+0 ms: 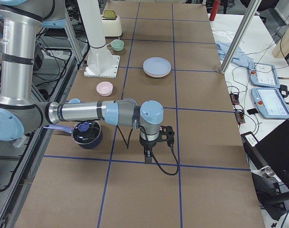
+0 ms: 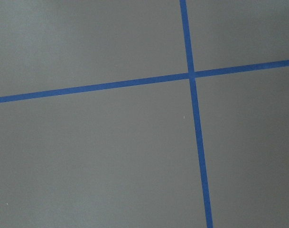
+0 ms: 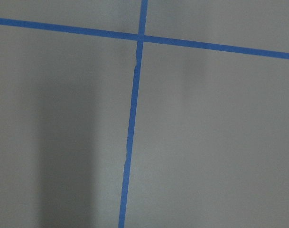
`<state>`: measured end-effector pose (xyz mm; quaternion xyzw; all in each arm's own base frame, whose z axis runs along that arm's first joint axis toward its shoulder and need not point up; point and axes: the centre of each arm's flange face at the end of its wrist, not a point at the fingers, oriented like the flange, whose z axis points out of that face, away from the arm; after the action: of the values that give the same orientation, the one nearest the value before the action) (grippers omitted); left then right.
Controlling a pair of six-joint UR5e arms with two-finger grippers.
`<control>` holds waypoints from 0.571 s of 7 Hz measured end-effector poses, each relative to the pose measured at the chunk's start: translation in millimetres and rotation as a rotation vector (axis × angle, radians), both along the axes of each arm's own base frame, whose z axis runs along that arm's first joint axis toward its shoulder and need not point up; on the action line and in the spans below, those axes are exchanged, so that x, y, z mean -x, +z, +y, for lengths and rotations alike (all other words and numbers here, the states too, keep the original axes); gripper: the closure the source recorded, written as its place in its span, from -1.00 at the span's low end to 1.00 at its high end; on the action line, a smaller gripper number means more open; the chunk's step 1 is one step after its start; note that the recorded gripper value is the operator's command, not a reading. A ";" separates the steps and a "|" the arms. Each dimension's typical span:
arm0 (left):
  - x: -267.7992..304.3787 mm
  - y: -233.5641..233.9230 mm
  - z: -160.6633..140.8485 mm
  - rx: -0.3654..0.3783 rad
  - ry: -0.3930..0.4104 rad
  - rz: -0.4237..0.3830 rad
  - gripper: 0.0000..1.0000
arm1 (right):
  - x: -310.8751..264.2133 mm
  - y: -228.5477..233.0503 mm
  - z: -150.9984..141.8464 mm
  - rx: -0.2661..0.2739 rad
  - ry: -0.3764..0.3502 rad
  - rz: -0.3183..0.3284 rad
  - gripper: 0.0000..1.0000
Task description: Stack three plates with pink and blue
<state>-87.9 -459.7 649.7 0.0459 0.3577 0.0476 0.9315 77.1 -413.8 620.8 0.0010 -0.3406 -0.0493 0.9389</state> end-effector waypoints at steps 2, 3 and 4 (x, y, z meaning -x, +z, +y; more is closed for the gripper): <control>0.0 -1.1 -0.2 -0.003 0.000 0.000 -1.00 | 0.0 -0.1 -0.1 -0.003 -0.002 0.000 -1.00; 0.0 -1.3 -0.3 -0.003 0.000 0.000 -1.00 | 0.0 0.0 0.1 -0.003 -0.002 0.000 -1.00; 0.0 -1.4 -0.3 -0.003 0.000 0.000 -1.00 | 0.0 0.8 0.9 -0.001 -0.002 0.000 -1.00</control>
<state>-87.9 -460.0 648.2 0.0475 0.3575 0.0481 0.9315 77.1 -412.8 621.6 0.0012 -0.3406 -0.0505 0.9389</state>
